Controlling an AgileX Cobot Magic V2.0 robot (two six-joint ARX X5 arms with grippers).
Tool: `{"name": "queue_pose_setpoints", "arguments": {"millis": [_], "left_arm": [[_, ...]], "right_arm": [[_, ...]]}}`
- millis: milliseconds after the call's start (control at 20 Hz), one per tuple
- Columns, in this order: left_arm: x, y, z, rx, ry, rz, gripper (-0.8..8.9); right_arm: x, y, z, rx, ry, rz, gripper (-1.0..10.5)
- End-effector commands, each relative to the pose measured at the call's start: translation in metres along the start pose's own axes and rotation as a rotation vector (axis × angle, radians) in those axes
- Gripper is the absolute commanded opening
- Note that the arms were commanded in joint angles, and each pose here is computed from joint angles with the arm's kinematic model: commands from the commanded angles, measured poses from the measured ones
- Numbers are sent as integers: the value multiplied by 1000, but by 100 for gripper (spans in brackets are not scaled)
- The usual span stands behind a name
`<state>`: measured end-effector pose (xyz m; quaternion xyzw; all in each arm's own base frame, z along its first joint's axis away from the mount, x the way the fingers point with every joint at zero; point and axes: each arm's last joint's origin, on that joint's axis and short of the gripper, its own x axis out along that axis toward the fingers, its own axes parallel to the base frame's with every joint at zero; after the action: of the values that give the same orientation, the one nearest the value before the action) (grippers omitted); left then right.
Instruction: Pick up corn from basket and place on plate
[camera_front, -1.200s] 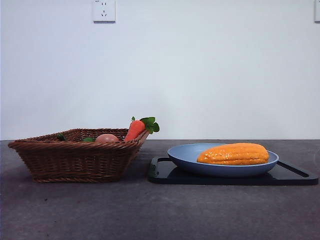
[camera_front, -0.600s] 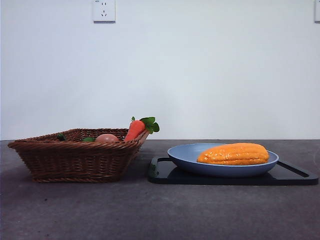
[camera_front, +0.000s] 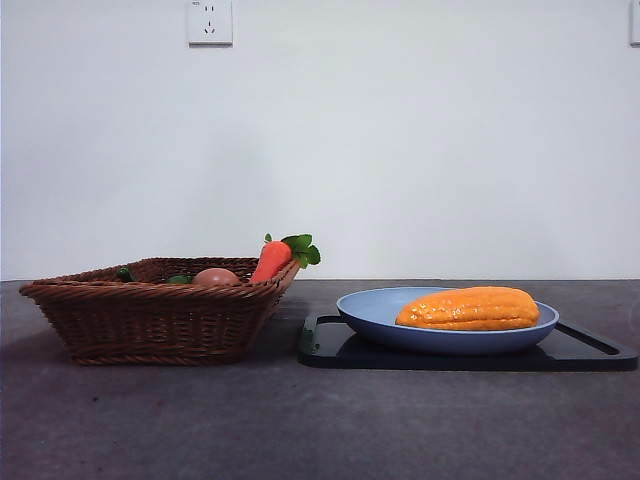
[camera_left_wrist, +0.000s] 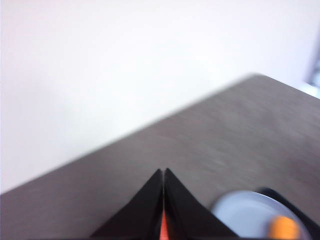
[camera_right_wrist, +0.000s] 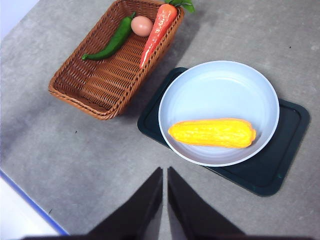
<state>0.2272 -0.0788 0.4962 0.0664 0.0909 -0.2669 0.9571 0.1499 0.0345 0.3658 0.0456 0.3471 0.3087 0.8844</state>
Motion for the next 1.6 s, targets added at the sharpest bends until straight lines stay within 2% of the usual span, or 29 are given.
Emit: {"name": "queue_pose_setpoints", "arguments": {"millis": [50,250,450,650,950,1250,1600], "left_arm": [[-24,19,-8,-7,-18,109,5],[-65,32,-51,-5,-100,297,5],[-83,27,-120,-9,-185,414,5],[-88,14,-193,-13,-230,467,5],[-89,-6,-283,-36,-186,481,5],[-85,-15,-331,-108,-148,471,5],[-83,-21,-360,-160,-48,464,5]], "right_arm": [[-2,2,5,-13,-19,3,2],[-2,2,5,-13,-20,3,2],[-2,2,5,-13,-20,3,2],[-2,2,5,-13,-19,3,2],[-2,2,5,-13,-19,3,2],[-2,2,5,-13,-19,3,2],[-2,2,5,-13,-19,3,2]]}}
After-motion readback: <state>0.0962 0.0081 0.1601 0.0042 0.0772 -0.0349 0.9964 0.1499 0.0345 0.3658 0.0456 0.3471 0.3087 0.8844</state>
